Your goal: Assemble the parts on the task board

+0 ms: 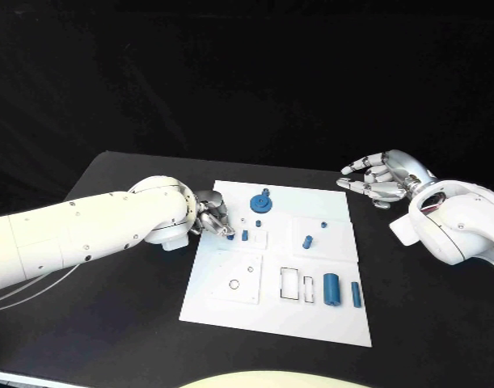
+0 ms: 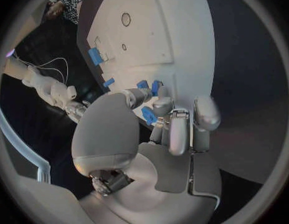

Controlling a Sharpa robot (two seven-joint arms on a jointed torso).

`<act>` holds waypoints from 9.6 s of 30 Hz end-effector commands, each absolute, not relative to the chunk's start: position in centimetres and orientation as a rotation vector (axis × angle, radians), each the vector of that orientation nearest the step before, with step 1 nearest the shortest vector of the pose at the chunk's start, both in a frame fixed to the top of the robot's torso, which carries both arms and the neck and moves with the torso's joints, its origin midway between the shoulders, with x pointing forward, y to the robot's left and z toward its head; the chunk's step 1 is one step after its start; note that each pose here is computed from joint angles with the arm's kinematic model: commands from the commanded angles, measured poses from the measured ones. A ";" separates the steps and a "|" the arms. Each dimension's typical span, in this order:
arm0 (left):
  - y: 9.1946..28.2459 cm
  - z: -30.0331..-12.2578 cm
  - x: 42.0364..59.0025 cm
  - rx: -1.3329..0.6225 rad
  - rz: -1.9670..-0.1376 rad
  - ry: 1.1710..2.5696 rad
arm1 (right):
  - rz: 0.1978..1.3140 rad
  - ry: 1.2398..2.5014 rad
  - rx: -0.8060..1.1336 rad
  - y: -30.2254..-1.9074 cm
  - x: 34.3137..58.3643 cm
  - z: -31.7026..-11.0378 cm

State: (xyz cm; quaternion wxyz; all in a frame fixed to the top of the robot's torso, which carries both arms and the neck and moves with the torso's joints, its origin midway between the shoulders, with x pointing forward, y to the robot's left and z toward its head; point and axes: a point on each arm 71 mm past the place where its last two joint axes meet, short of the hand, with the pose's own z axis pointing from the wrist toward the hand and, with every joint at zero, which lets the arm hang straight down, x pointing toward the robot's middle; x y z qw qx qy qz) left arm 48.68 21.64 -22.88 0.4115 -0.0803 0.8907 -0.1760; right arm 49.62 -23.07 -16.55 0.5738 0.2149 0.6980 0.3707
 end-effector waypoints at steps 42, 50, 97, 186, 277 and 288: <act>21.8 -22.8 48.1 -0.207 -0.452 2.200 | 0.883 1.624 0.480 -23.1 49.6 -16.4; 21.9 -23.3 48.0 -0.203 -0.441 2.207 | 0.882 1.627 0.480 -23.1 49.6 -16.5; 21.7 -23.0 47.3 -0.176 -0.471 2.101 | 0.883 1.631 0.478 -23.2 49.6 -16.5; 21.6 -24.5 47.7 -0.243 -0.472 2.125 | 0.881 1.628 0.481 -23.4 49.5 -16.5; 15.8 -23.3 50.1 0.223 -0.682 1.810 | 0.876 1.625 0.490 -23.5 49.7 -16.6; 15.3 -23.9 50.2 0.257 -0.628 1.883 | 0.877 1.626 0.489 -23.4 49.8 -16.6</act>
